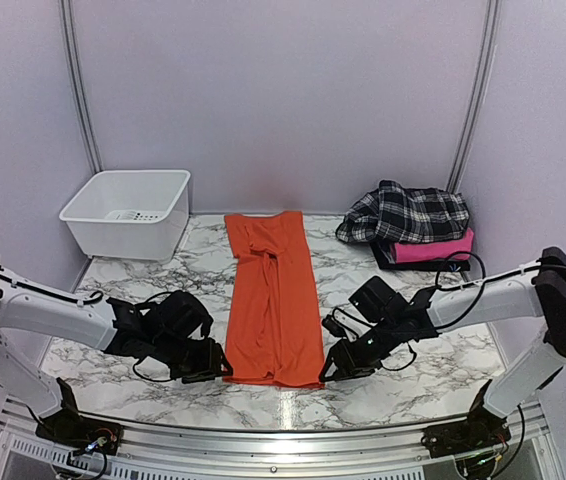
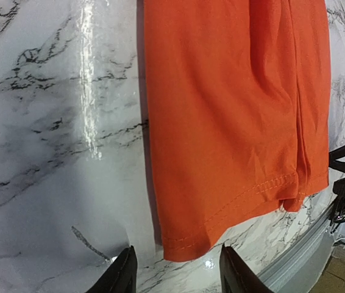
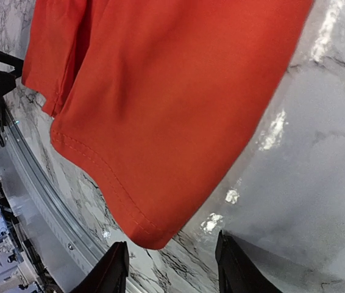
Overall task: Fold and stack the mixed laundry pile
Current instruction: Pick up the rectangle-folded T-shirt from the center of the board.
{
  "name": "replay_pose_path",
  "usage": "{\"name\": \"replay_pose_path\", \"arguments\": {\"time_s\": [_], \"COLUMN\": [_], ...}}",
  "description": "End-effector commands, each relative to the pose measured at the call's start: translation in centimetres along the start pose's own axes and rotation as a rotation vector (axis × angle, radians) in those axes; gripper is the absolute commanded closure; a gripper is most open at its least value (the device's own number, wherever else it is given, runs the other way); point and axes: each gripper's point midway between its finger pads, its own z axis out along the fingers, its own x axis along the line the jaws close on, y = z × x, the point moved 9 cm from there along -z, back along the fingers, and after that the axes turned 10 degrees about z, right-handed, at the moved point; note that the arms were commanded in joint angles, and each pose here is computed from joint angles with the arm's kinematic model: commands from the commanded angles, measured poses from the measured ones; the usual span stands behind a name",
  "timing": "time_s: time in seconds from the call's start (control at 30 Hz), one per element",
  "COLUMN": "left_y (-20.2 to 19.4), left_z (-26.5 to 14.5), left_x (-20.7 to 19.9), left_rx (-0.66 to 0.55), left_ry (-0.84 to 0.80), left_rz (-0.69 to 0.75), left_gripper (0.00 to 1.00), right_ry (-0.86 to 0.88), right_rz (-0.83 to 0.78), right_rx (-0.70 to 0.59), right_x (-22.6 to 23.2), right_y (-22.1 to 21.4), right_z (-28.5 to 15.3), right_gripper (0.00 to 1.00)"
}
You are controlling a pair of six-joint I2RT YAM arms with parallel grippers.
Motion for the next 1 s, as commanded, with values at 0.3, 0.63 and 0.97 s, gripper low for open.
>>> {"name": "replay_pose_path", "arguments": {"time_s": [0.3, 0.63, 0.97], "left_y": [-0.6, -2.8, -7.1], "left_z": [1.4, 0.1, -2.6], "left_x": [0.1, -1.8, -2.1], "left_rx": [0.043, 0.094, 0.17], "left_ry": [-0.038, -0.131, -0.182], "left_rz": [0.016, 0.074, 0.051], "left_gripper": [0.72, 1.0, 1.0], "right_ry": [0.066, 0.088, 0.109], "right_rz": [0.015, -0.027, -0.014], "right_rx": [0.042, 0.086, 0.17], "right_x": [0.5, 2.2, 2.2], "right_y": [-0.1, -1.8, -5.9], "right_z": [2.3, 1.1, -0.4], "right_gripper": [0.76, 1.0, 1.0]}}
